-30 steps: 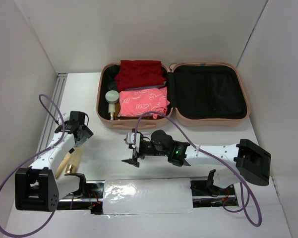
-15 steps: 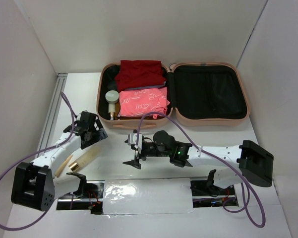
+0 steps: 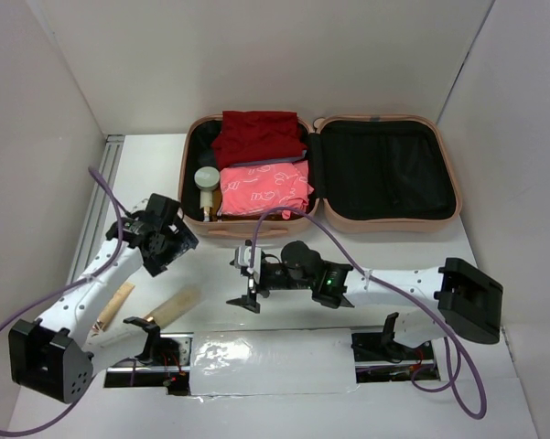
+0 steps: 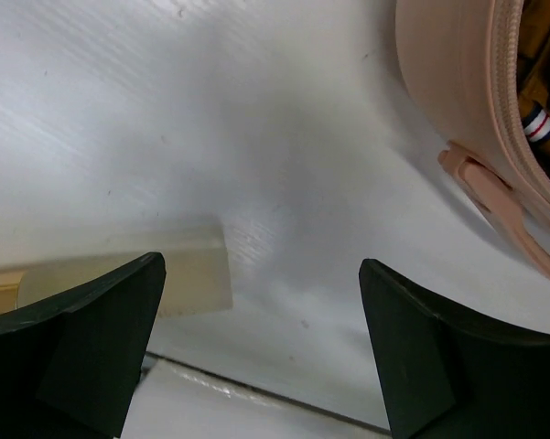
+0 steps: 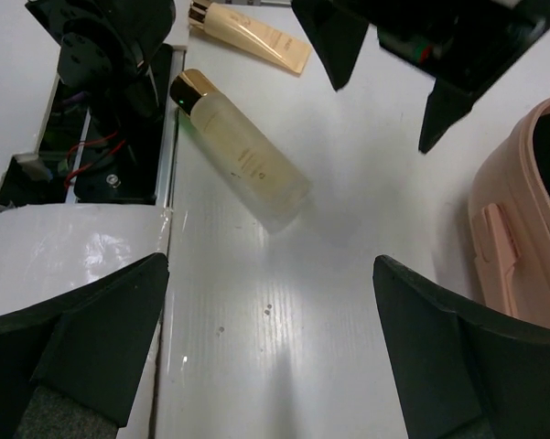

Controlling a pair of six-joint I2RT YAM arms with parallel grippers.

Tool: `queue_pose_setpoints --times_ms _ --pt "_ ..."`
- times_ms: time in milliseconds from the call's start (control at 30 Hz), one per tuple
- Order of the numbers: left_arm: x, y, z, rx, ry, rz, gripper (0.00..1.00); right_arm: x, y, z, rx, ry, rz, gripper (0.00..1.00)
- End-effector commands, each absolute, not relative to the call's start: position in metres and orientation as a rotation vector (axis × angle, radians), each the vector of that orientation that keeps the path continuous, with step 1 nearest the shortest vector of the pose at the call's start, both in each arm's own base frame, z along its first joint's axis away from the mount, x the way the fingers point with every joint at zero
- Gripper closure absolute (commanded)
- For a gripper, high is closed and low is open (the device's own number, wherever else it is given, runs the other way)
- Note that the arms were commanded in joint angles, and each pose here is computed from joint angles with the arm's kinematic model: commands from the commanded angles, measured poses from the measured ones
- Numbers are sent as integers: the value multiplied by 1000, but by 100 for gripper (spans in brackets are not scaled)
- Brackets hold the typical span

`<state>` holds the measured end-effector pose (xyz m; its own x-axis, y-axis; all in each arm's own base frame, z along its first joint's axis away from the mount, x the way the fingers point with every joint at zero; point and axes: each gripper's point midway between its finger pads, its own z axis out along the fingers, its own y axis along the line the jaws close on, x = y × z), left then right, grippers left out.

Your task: Pack the luggage

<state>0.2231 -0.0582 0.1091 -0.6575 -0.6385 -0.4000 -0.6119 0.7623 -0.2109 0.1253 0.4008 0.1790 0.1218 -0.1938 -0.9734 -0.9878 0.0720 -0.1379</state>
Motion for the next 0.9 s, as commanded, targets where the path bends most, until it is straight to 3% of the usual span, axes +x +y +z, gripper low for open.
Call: queue_pose_setpoints --times_ms 0,300,367,867 --pt "187 -48 124 -1188 2489 7 0 130 411 202 -1262 1258 982 0" --pt "206 -20 183 -1187 2225 -153 0 123 464 157 -1586 1027 710 0" --pt "202 -7 189 -1233 2218 -93 0 124 481 167 -1604 977 689 0" --pt "213 25 202 -1195 2196 -70 0 110 539 75 -1908 934 728 0"
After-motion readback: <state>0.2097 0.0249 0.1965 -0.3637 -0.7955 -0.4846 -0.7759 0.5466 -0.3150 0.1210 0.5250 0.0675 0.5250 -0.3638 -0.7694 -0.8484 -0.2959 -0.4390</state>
